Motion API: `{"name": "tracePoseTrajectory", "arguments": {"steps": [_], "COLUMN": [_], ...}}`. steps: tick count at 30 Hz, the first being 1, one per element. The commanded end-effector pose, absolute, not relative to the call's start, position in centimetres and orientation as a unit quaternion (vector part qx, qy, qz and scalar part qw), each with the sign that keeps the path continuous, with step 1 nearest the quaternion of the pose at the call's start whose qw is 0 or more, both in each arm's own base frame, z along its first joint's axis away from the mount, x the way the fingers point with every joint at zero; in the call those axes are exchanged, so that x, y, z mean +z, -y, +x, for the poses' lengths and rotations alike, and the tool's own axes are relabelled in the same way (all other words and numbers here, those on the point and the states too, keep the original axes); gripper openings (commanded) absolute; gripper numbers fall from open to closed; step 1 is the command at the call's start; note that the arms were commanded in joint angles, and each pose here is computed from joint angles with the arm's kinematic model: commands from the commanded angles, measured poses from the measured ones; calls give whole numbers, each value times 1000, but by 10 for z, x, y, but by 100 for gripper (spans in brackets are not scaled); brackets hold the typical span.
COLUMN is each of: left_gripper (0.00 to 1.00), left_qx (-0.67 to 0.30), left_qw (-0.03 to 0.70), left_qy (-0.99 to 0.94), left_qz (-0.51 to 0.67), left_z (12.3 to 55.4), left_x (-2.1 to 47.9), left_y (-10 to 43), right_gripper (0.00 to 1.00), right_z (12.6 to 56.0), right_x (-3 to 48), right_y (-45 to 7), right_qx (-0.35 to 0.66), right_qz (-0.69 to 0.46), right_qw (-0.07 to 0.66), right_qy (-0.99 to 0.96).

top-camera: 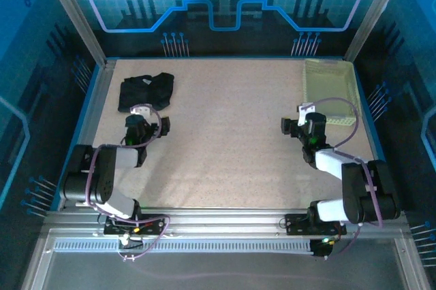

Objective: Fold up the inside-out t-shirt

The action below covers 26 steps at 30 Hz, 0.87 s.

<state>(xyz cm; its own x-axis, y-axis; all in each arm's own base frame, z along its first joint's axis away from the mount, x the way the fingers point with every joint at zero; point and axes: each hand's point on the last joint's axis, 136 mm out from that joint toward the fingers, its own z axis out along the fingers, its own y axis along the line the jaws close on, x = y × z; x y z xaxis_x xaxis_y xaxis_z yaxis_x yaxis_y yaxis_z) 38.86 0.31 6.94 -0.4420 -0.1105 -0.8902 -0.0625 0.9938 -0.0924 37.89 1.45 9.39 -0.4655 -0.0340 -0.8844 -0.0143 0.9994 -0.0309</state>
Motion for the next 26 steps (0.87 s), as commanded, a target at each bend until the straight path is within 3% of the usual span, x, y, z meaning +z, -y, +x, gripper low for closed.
{"name": "tracePoseTrajectory", "arguments": {"steps": [1, 6, 8, 26], "left_gripper": [99, 99, 99, 99], "left_qx": [-42, -42, -40, -13], "left_qw": [587, 589, 587, 585], "left_qy": [-808, -807, -809, -809], "left_qz": [-16, -15, -17, -49], "left_z": [393, 394, 395, 396], "left_x": [97, 97, 97, 96], "left_y": [9, 10, 9, -5], "right_gripper": [90, 91, 100, 100], "right_z": [392, 397, 397, 397], "right_x": [106, 95, 94, 94], "right_y": [-27, -32, -31, -31], "right_qx": [22, 22, 14, 16], "right_qz": [-59, -73, -68, -69], "right_qw": [562, 555, 554, 553], "right_qy": [-825, -828, -830, -830]}}
